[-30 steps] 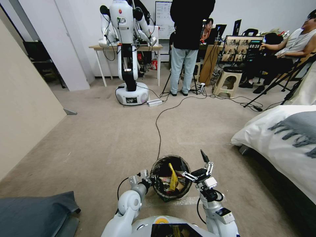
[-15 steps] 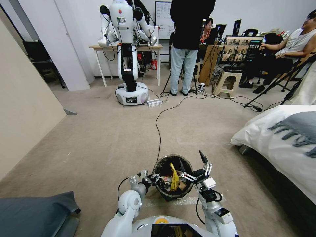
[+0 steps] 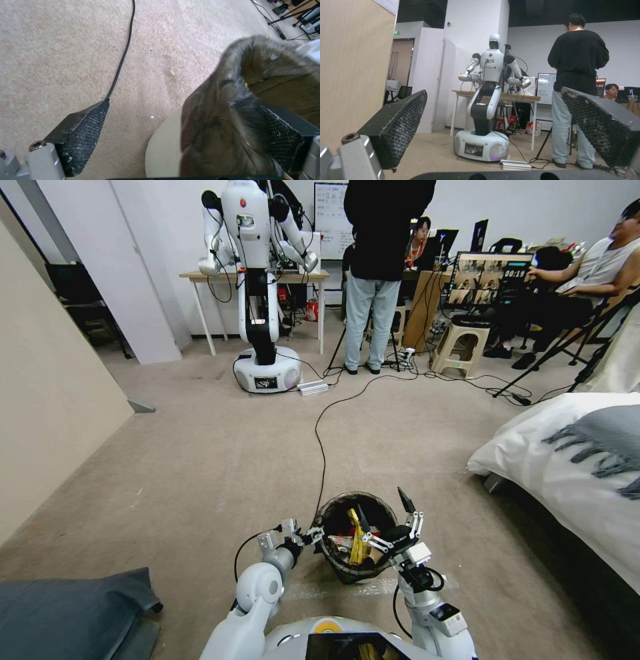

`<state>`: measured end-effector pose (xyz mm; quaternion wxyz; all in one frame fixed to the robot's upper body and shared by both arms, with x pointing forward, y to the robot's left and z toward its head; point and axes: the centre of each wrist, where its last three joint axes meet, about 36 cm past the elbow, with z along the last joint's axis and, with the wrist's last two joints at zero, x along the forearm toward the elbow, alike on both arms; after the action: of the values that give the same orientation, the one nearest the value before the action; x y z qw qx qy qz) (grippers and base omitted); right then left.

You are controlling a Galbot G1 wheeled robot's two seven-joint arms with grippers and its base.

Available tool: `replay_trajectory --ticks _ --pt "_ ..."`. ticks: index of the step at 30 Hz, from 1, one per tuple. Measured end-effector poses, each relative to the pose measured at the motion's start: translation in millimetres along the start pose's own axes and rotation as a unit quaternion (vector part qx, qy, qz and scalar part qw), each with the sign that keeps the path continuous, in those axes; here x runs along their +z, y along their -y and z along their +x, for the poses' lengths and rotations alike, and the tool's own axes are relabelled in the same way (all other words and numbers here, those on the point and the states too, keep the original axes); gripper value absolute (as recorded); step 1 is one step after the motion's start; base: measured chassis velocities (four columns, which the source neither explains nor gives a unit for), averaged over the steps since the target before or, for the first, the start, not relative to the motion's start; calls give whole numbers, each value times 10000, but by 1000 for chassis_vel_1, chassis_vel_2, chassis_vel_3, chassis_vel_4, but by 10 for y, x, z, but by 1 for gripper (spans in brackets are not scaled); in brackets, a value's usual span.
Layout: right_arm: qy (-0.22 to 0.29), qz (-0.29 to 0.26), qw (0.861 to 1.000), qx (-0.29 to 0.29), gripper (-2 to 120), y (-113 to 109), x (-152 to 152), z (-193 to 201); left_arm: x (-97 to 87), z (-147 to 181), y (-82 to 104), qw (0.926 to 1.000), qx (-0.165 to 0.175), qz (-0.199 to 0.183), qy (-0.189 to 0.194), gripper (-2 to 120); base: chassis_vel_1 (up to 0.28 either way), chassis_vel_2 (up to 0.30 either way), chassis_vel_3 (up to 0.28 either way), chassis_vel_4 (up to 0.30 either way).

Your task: Pick up the trash bin, then pick up the garbage from the floor and place it into the trash bin.

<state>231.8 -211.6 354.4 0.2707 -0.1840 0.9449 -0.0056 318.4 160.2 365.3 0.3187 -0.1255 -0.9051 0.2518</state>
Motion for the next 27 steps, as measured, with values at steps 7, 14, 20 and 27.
replay_trajectory --ticks 7,14,20,27 --pt "15 -19 10000 -9 100 -6 1 -21 -1 59 -1 10000 -33 6 49 97 0 0 0 0" --pt "37 -16 10000 -14 100 -3 -13 -35 -17 126 -1 9999 -60 -21 142 97 0 0 0 0" --pt "47 -17 10000 -4 100 -5 -20 -43 -40 259 70 9992 -61 -216 344 97 0 0 0 0" --pt "56 -22 10000 75 100 -32 -14 -64 -74 492 200 9932 -135 -700 924 97 0 0 0 0"
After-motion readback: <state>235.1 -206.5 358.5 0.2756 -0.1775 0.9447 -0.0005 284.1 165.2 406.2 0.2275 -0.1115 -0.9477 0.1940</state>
